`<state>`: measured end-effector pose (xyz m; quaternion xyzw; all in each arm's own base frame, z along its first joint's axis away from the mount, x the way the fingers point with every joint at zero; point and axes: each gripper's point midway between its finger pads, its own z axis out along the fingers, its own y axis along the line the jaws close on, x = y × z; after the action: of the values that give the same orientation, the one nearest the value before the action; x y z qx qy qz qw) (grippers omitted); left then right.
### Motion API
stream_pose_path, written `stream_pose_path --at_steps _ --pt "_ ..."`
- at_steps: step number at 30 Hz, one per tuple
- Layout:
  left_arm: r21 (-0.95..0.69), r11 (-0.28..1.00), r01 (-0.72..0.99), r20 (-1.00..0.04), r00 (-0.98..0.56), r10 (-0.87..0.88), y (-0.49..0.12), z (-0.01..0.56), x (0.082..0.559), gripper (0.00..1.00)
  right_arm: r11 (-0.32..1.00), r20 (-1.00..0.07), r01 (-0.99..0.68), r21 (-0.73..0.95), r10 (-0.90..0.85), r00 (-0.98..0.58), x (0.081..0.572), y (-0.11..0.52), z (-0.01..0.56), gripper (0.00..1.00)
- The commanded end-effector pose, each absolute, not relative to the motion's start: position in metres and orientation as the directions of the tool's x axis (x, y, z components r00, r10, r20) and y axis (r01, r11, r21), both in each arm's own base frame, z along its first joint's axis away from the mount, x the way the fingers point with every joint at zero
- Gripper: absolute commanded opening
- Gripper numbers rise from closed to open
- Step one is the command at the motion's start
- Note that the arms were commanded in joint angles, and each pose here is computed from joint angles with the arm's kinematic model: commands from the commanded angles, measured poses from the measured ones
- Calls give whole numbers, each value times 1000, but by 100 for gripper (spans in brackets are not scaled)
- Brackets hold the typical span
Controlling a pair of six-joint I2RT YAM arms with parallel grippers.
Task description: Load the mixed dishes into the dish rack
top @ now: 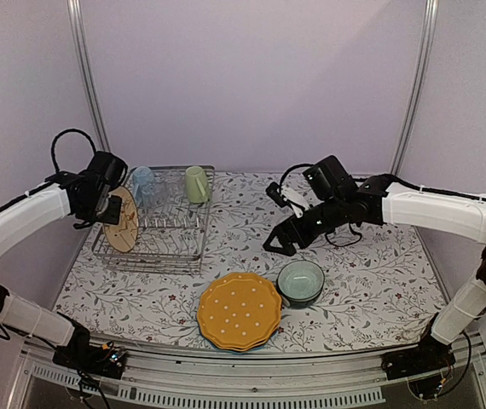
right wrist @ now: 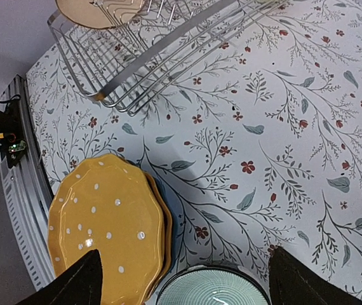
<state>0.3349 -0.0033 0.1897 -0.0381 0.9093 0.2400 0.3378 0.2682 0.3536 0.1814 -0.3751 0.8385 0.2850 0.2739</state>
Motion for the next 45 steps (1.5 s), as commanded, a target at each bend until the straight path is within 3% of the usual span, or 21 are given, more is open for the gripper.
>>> stream_pose_path --at_steps 1,9,19,29,37,45 --pt "357 896 -265 -698 -713 67 -5 220 333 70 555 -555 -795 247 -591 -585 249 354 139 87" --pt "146 972 -186 -824 -566 15 -35 267 328 86 496 -447 -837 230 -710 -544 230 374 102 70" --pt "99 984 -147 -849 -529 6 -41 277 316 87 444 -358 -862 246 -785 -506 218 390 78 41" --pt "105 986 -130 -843 -538 19 -44 273 316 87 438 -307 -861 259 -808 -503 214 392 62 27" --pt "119 985 -123 -831 -555 31 -45 266 317 87 435 -344 -861 263 -792 -505 218 400 76 1" --pt "118 987 -114 -836 -548 37 -47 269 316 88 432 -401 -863 262 -764 -505 225 410 98 0"
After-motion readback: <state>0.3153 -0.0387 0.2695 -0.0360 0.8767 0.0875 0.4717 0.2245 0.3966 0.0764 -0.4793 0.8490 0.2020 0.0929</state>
